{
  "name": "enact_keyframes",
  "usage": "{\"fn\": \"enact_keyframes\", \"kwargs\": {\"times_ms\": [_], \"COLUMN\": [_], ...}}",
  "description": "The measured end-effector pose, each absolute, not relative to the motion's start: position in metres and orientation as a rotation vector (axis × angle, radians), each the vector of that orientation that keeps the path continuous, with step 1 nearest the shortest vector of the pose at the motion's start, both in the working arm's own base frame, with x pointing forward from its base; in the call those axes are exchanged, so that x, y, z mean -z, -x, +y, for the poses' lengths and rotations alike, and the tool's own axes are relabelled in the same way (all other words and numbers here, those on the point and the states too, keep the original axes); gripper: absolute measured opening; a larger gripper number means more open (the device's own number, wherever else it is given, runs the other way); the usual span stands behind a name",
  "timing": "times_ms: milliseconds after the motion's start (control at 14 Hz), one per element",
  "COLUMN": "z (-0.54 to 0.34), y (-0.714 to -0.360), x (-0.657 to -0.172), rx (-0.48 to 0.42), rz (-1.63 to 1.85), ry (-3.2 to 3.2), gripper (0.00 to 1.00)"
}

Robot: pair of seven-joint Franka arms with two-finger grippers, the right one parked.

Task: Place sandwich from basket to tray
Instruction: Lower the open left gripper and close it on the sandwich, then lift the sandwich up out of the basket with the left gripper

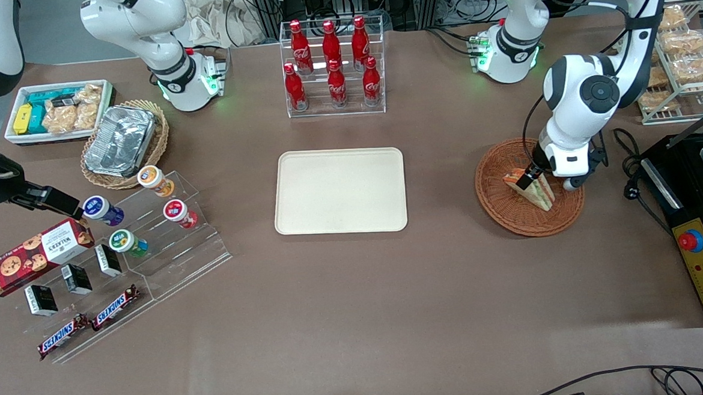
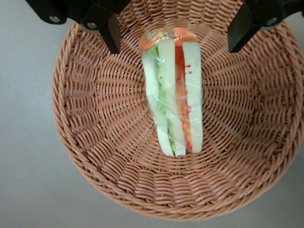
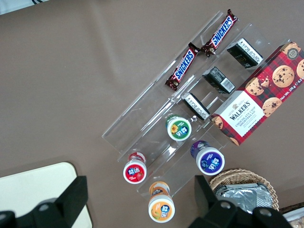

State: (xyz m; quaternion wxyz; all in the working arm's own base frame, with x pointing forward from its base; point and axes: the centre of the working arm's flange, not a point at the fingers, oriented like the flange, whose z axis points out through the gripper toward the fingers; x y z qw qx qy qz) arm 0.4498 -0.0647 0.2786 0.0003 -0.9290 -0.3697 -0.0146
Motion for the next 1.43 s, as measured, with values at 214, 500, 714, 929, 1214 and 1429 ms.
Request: {"fn": "enact_keyframes", "kwargs": {"times_ms": [214,500,714,929,1214,1429], "z": [-0.065,-0.064,-0.065,-0.063,-0.063,-0.063], "y": [-0.452,-0.453,-0.456,-0.458,-0.480,-0.508], "x": [-0.270,-0.261,-0.265,-0.282,-0.347,-0.443], "rx": [0.079,0.093,0.114,0.078,-0.020,-0.080], "rz": [-1.160,-1.137,-1.210,-1.214,-1.162,-1.024], "ry": [2.922,2.915,2.888,2.859,2.805,2.823], "gripper": [1.00,0.96,0.65,0.34,0.26,0.26]}}
